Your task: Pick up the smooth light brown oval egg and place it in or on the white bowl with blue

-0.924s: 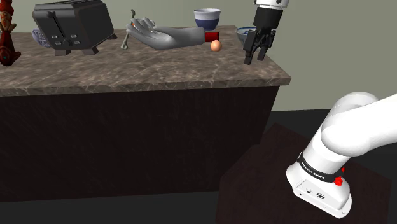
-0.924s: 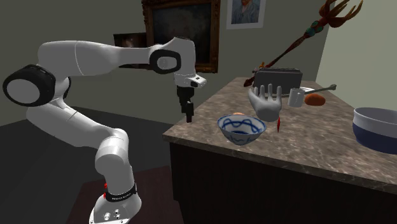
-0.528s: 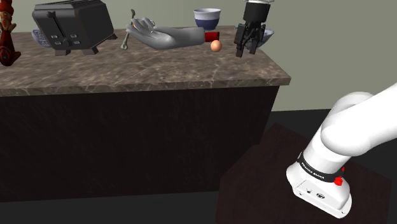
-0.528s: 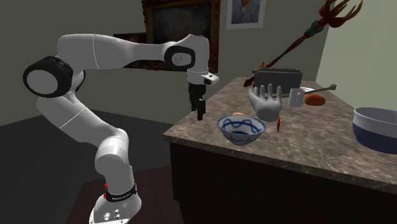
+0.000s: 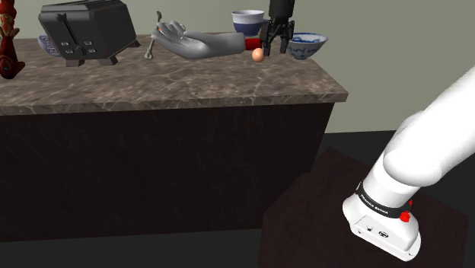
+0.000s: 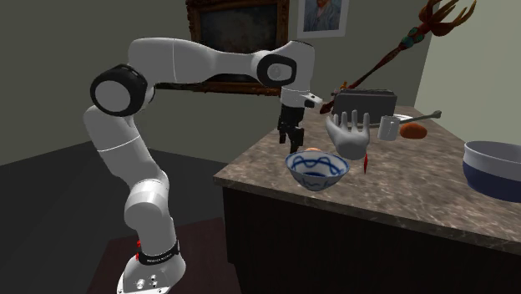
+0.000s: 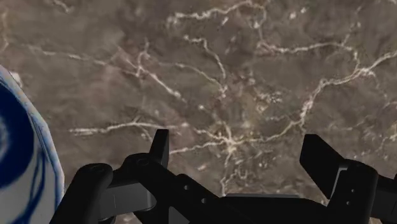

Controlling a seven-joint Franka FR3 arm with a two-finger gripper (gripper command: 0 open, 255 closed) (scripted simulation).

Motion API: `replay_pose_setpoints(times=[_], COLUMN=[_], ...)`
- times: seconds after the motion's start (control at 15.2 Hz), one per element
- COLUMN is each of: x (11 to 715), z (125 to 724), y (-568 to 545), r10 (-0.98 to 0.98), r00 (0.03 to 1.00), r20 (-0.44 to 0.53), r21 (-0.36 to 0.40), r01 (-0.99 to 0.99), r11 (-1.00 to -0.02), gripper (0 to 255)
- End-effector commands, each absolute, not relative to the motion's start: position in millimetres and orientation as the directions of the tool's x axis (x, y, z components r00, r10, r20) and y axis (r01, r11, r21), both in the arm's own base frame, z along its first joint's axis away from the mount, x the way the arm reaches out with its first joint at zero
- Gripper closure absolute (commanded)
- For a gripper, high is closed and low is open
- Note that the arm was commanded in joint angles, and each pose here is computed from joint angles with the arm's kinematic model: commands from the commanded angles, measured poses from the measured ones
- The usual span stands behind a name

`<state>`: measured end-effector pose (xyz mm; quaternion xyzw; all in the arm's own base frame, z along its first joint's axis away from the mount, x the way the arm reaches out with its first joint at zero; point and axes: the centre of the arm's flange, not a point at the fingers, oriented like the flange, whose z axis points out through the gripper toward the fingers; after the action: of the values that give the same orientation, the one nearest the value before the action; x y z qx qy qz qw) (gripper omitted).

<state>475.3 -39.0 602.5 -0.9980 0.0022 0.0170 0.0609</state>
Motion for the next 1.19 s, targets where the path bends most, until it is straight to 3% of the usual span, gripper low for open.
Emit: replay_pose_setpoints(times=[0.0, 0.4, 1.12], x=[506, 586, 582], z=[603, 607, 567], y=[-47, -69, -65], r10=[-0.005, -0.011, -0.011], r00=[0.999, 0.997, 0.997], r20=[-0.047, -0.083, -0.083], r21=[-0.118, -0.109, -0.109], r01=[-0.01, -0.02, -0.02], r11=[-0.993, -0.994, -0.994], gripper=[0, 0, 0])
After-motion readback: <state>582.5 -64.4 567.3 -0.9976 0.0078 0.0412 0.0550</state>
